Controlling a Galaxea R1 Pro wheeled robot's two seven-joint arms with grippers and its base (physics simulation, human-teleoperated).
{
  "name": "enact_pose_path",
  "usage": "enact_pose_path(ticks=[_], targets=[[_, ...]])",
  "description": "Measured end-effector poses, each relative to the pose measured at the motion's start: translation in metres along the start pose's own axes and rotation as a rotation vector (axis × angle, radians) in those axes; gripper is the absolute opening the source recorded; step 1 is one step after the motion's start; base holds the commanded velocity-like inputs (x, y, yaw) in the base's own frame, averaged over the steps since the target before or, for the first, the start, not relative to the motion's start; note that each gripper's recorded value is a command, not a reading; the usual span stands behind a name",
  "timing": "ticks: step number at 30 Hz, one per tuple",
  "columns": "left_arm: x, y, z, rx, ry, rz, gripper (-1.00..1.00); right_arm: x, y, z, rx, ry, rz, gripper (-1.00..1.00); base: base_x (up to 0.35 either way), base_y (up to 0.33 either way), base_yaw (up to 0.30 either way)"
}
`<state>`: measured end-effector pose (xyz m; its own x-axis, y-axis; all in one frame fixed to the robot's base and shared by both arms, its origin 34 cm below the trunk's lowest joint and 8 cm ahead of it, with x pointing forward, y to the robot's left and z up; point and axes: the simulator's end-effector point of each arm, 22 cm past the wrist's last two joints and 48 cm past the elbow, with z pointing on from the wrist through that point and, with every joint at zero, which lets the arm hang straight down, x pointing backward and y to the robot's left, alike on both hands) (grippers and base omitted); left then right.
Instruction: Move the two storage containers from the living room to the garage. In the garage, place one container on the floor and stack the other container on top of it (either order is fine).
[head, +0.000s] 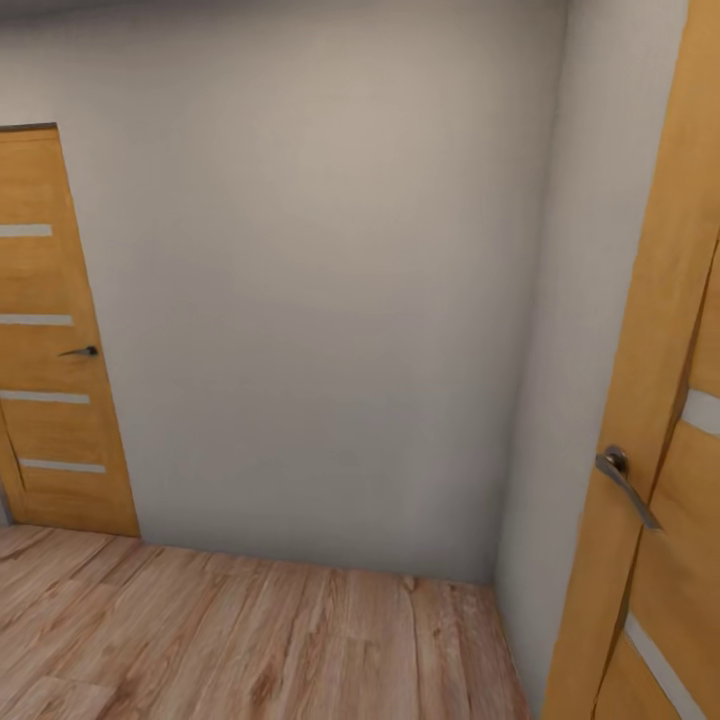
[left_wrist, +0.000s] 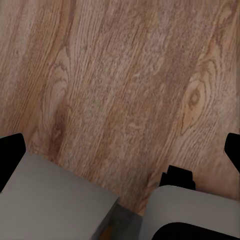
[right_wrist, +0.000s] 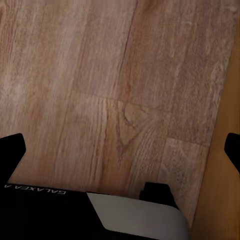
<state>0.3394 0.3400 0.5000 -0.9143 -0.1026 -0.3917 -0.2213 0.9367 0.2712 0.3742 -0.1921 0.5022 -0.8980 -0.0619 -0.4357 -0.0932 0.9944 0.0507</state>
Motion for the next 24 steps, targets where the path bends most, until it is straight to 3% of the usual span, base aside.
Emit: enact_pose_path(ticks=[16,24], targets=[[0.0,0.0,0.0,0.0,0.0,0.0,1.0,-0.0017,0.0,0.0,0.0,-0.008,0.0,1.0,0.34,0.0,0.005],[0.0001,0.0001,0.0,0.0,0.0,0.0,1.0,-0.0017,-0.0003,0.0,0.002,-0.008,0.0,1.0,0.34,0.0,0.227]])
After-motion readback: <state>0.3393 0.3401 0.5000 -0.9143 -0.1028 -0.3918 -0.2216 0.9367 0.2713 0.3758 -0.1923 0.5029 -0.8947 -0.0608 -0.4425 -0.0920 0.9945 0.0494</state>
